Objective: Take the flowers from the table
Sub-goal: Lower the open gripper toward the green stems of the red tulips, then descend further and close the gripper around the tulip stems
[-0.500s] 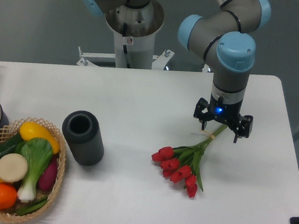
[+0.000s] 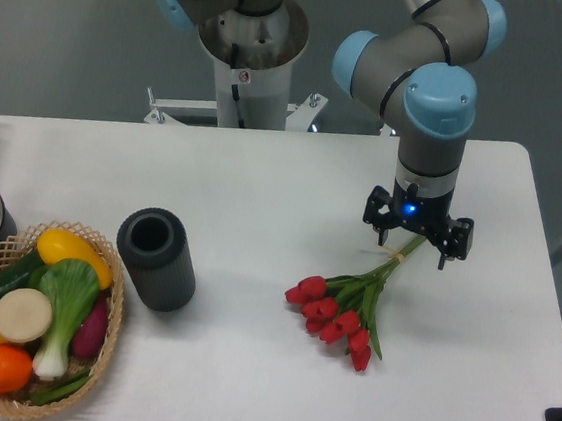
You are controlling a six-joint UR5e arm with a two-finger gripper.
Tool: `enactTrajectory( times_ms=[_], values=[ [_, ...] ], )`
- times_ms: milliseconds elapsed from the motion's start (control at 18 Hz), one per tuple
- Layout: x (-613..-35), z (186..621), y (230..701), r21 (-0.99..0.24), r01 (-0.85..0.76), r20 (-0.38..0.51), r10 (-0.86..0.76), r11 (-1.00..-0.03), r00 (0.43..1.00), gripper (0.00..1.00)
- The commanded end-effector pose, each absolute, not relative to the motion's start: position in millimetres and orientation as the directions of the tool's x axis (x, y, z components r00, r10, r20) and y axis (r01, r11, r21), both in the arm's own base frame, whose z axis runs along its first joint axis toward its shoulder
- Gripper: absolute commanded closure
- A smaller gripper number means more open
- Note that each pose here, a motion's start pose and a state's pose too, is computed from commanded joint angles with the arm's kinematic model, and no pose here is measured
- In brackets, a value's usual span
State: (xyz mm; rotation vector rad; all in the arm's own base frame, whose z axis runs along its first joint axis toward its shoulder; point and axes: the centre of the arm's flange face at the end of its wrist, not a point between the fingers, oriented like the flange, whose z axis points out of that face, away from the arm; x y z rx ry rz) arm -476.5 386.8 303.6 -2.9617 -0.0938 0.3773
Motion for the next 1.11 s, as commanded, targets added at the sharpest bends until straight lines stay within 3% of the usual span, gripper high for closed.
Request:
enactTrajectory(
  times_ms=[500,1111],
  values=[
    [-483.2,232.0,424.0,-0.097,-0.066,-0.168,-0.049,-0.993,0.985,0.00],
    [-456.4,220.3,430.4,-0.089,-0.100,-0.072,-0.094,-0.991,0.993,0.00]
  ],
)
